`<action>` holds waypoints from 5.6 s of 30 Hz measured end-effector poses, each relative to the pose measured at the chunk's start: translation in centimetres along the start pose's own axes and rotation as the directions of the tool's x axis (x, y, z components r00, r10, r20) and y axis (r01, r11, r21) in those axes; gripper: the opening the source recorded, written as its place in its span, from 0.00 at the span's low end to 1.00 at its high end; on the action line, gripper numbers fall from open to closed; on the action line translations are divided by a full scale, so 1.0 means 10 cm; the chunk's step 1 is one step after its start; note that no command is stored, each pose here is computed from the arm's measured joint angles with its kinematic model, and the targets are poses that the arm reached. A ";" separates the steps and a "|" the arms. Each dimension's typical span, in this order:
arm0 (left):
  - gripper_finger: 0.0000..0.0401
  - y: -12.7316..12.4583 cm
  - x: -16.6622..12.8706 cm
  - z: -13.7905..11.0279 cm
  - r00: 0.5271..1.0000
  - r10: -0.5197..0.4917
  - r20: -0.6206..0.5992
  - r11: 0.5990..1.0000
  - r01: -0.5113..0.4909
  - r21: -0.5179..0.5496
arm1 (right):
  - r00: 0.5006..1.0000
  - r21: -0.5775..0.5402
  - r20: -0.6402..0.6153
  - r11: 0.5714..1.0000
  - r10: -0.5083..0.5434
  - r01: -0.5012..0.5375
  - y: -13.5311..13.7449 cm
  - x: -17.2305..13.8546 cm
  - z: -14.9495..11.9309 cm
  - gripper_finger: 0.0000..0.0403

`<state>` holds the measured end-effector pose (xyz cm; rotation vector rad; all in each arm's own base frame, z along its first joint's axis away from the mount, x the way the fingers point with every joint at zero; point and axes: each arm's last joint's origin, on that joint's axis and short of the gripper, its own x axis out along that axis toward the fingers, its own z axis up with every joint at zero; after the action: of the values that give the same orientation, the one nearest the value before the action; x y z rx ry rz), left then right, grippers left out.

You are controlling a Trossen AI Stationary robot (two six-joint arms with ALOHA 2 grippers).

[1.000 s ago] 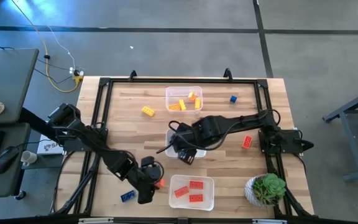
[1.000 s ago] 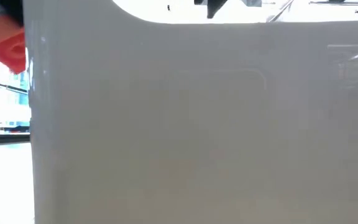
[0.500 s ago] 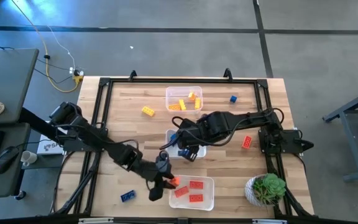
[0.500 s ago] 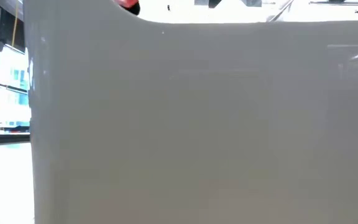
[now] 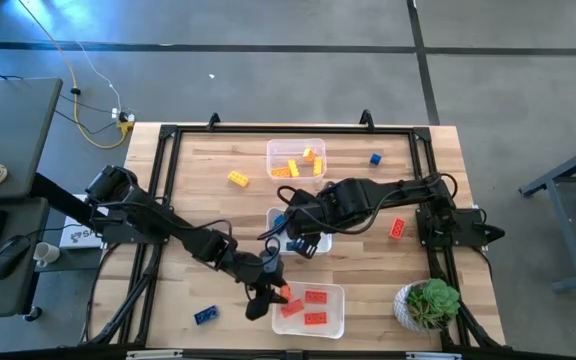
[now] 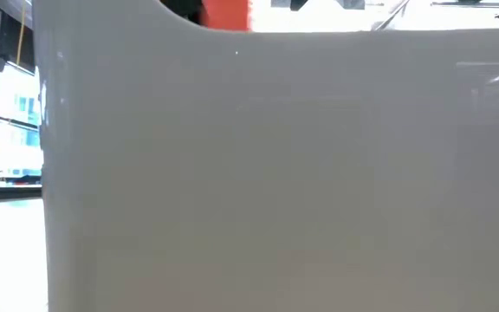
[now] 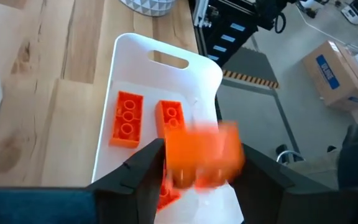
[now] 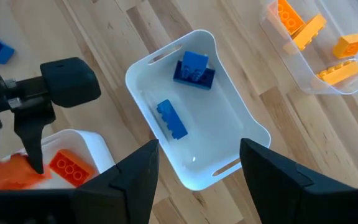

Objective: Sort & place blocks by color
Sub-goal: Put the orange game piece into the bottom white bin, then put the blue game piece into the top white bin

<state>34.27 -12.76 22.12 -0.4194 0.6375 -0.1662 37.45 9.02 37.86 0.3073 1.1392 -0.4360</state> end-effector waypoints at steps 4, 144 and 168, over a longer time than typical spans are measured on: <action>0.42 0.00 0.00 0.01 1.000 -0.011 0.007 1.000 0.011 -0.001 | 1.000 0.001 0.000 1.000 0.001 -0.001 0.00 0.00 0.00 0.52; 0.50 1.88 -1.89 0.74 0.576 0.817 0.026 0.576 -0.817 -0.007 | 0.927 0.240 -0.287 0.919 -0.240 0.312 -3.58 1.69 -0.73 0.52; 0.50 1.88 -1.89 0.74 0.575 0.818 0.026 0.576 -0.818 -0.002 | 0.859 0.147 -0.436 0.920 -0.269 0.362 -3.55 2.11 -0.80 0.52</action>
<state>24.21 11.86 29.63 -0.0725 0.7515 0.7443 21.28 -22.23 14.79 0.4221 1.5659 -0.8262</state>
